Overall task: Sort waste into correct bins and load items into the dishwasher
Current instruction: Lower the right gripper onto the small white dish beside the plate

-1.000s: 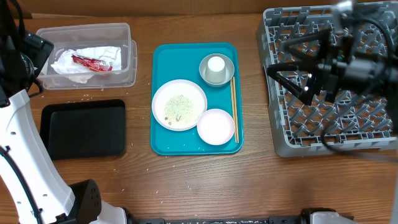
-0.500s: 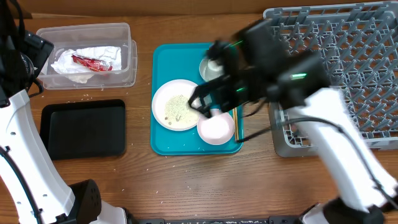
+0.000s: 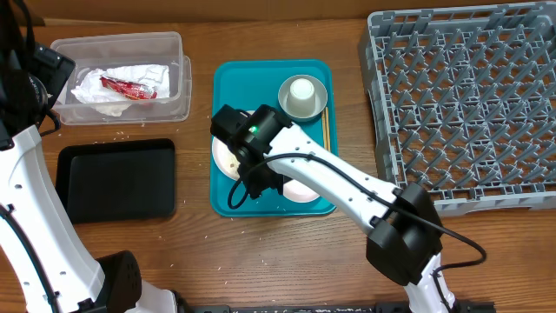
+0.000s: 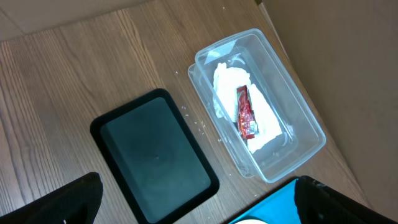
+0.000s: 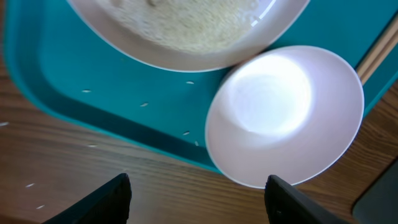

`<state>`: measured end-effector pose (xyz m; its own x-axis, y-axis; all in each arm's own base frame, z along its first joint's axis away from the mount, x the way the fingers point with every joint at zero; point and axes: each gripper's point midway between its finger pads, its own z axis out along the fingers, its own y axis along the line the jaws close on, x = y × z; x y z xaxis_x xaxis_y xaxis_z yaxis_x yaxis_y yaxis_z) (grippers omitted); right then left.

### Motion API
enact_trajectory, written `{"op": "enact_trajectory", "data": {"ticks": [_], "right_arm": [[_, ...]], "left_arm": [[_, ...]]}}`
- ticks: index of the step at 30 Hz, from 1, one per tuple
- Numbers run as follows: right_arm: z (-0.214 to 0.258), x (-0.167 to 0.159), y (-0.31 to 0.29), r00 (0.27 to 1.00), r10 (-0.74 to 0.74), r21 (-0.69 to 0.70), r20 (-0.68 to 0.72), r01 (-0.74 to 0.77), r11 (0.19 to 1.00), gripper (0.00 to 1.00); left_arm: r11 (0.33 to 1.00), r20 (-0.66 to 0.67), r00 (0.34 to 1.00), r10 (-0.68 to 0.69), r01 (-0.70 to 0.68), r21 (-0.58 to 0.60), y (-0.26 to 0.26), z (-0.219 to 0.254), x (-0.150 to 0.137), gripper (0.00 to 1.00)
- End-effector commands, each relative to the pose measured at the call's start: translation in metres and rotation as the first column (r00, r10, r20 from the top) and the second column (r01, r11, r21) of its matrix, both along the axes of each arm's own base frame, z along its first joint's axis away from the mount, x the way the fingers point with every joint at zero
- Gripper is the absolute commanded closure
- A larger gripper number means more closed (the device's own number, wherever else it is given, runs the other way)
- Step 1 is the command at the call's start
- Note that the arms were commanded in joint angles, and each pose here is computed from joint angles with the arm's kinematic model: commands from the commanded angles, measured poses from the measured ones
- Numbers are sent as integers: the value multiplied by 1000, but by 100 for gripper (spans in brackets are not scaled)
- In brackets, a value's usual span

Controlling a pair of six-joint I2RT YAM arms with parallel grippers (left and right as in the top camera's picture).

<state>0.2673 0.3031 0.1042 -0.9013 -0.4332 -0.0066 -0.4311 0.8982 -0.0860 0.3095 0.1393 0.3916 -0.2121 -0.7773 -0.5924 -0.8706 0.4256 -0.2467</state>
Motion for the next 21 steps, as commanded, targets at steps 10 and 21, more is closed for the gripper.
{"op": "enact_trajectory", "data": {"ticks": [10, 21], "right_arm": [[-45, -1, -5, 999, -34, -9, -3, 34, 999, 40], [-60, 7, -18, 998, -31, -62, 52, 34, 997, 55]], "left_arm": [[999, -1, 999, 32, -32, 5, 5, -1, -1, 0], [999, -1, 999, 32, -32, 5, 5, -1, -1, 0]]}}
